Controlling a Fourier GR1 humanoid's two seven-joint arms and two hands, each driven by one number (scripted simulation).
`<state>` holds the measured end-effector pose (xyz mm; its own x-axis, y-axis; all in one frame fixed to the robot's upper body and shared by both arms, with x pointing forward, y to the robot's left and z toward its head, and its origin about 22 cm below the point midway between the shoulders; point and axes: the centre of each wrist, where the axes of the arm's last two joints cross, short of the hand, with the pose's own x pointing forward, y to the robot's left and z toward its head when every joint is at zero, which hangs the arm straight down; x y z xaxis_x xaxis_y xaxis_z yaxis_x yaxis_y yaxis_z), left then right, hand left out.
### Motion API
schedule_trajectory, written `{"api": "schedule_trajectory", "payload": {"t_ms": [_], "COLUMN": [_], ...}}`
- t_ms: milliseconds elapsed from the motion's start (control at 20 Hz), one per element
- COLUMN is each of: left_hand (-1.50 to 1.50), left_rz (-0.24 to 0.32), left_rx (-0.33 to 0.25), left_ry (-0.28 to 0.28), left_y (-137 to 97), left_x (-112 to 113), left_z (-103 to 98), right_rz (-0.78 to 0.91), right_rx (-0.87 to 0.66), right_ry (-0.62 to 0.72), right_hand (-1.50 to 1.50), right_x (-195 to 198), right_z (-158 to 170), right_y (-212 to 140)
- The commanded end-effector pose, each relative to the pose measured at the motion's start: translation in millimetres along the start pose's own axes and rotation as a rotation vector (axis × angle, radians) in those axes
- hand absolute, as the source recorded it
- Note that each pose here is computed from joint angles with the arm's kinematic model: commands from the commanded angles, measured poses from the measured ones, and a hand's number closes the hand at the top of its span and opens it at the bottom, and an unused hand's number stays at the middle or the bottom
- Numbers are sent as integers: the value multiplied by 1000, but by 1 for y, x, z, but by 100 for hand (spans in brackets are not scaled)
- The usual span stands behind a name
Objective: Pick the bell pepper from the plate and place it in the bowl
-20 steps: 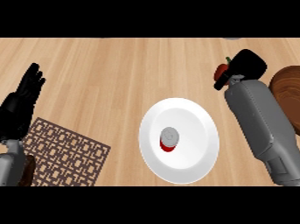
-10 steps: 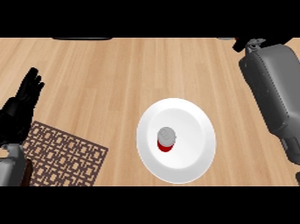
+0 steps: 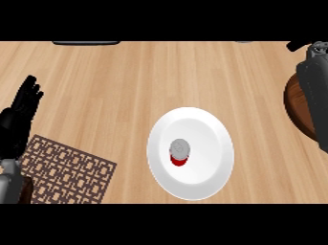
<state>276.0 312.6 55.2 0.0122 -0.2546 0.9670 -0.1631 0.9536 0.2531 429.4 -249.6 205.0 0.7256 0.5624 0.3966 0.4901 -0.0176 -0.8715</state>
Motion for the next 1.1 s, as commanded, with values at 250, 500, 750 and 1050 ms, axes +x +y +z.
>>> {"api": "schedule_trajectory", "payload": {"t_ms": [250,500,750,1050], "left_hand": [0,0,0,0], "left_rz": [9,11,19,7], "left_rx": [-7,-17,-12,-8], "left_ry": [-16,-2,7,-2], "left_y": [-11,-16,-14,-12], "left_x": [8,-1,-3,-12], "left_z": [3,3,4,2], "right_rz": [-94,-99,-94,-48], "right_rx": [-22,-24,-29,251], "right_ry": [132,131,122,368], "right_hand": [150,150,150,-150], "right_x": [-76,-134,-172,-218], "right_z": [-47,-74,-99,-98], "right_y": [26,55,55,78]}}
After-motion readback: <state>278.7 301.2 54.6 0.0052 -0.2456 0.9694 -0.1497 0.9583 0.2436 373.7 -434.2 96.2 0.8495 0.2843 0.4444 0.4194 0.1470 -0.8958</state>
